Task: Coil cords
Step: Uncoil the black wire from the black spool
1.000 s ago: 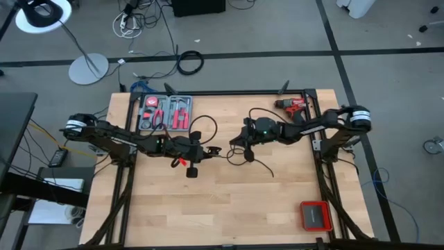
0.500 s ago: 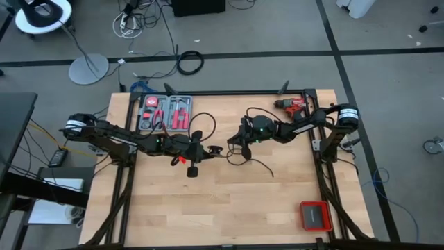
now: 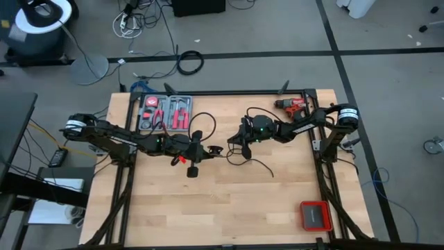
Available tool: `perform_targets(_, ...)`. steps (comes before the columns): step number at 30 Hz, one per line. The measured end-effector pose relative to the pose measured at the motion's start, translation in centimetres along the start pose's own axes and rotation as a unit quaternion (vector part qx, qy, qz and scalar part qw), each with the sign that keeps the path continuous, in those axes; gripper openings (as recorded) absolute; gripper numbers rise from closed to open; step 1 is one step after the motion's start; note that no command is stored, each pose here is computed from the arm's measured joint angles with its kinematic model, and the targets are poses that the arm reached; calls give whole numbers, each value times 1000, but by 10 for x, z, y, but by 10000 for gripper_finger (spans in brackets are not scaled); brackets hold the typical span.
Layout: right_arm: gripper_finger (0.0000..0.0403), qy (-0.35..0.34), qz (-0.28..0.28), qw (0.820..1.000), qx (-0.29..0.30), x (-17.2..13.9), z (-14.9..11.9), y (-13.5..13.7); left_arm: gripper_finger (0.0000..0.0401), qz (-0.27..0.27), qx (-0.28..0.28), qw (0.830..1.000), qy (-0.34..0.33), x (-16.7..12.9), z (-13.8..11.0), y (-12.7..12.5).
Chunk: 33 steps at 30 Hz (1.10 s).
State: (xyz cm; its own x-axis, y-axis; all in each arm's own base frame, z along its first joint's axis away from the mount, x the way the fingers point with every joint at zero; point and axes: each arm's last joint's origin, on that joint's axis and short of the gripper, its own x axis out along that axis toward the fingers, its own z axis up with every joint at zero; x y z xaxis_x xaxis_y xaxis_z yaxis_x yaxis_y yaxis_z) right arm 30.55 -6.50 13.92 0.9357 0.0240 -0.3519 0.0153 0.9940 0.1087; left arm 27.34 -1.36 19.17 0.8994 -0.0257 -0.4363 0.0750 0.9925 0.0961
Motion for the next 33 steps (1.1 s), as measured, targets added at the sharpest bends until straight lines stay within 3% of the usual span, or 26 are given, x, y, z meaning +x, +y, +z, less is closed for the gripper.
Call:
perform_targets(17,10,4,0,1000,-10,0,-1,0,0,1,-1,1000,-11,0,2,0)
perform_targets(27,69,12,-26,1000,-10,-1,-2,-4,0,44,-2,998,-40,0,8,6)
perform_targets(33,78,9,-31,999,9,-1,-2,-6,0,55,-2,996,-73,-1,15,8)
